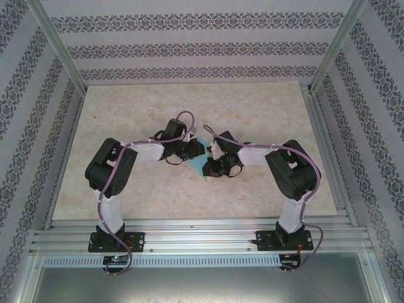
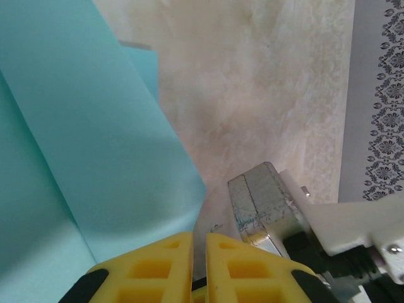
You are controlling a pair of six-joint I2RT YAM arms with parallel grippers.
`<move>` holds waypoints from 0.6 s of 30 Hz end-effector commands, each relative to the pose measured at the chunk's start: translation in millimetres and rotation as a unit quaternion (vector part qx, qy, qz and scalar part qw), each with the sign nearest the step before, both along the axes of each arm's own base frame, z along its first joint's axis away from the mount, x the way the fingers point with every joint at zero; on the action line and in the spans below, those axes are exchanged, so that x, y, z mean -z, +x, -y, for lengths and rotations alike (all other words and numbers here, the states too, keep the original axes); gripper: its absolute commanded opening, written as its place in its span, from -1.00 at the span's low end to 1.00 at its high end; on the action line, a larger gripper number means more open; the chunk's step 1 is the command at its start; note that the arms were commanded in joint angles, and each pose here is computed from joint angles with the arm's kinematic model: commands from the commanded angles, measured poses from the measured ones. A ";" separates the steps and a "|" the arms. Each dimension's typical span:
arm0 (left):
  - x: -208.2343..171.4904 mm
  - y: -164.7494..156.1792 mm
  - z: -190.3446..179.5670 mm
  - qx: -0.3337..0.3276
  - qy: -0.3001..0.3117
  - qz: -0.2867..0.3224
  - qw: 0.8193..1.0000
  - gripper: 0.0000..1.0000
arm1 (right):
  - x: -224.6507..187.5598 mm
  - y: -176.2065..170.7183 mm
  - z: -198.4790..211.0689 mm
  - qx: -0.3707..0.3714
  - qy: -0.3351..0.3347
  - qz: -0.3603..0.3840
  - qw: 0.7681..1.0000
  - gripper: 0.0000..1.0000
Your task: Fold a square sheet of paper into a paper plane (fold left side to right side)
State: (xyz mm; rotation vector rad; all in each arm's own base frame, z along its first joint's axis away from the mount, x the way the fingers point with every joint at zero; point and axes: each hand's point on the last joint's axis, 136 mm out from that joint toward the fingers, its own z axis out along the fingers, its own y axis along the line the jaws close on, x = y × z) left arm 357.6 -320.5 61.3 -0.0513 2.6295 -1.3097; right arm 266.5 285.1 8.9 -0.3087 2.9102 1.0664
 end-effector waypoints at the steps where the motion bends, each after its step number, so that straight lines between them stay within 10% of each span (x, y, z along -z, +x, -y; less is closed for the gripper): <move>1: 0.8 -2.5 13.8 0.012 -0.022 0.007 1.000 -0.69 | 52.8 -35.0 41.4 0.010 -0.122 -0.067 0.990 -0.81; 18: 56.4 17.1 -7.5 -0.018 0.099 0.022 0.995 -0.68 | 54.9 -38.6 45.9 0.004 -0.136 -0.071 0.988 -0.81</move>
